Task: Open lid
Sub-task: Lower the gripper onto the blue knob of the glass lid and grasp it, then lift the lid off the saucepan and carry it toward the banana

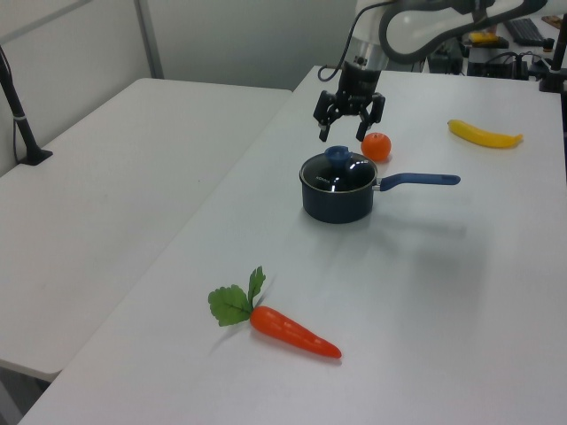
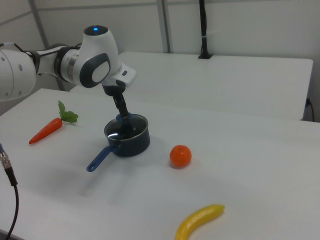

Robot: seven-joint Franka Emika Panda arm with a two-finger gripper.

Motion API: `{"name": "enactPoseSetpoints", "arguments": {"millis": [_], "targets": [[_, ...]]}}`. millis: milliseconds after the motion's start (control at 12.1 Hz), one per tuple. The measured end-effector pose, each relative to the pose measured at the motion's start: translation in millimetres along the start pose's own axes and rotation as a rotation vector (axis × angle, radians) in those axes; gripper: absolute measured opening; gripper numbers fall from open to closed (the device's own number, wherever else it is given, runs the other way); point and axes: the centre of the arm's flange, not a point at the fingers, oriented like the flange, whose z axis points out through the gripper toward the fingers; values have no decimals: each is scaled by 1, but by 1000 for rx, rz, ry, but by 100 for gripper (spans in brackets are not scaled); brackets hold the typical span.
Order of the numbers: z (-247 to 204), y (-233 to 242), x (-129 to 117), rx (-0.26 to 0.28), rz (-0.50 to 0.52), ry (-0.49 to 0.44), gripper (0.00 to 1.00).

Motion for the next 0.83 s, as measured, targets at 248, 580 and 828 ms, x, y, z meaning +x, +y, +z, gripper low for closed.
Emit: {"name": "enactPoseSetpoints", "arguments": {"millis": [248, 580, 828], "targets": [[28, -10, -5, -42, -11, 1, 100], [37, -11, -4, -66, 14, 13, 85], [34, -11, -1, -63, 20, 20, 59]]}}
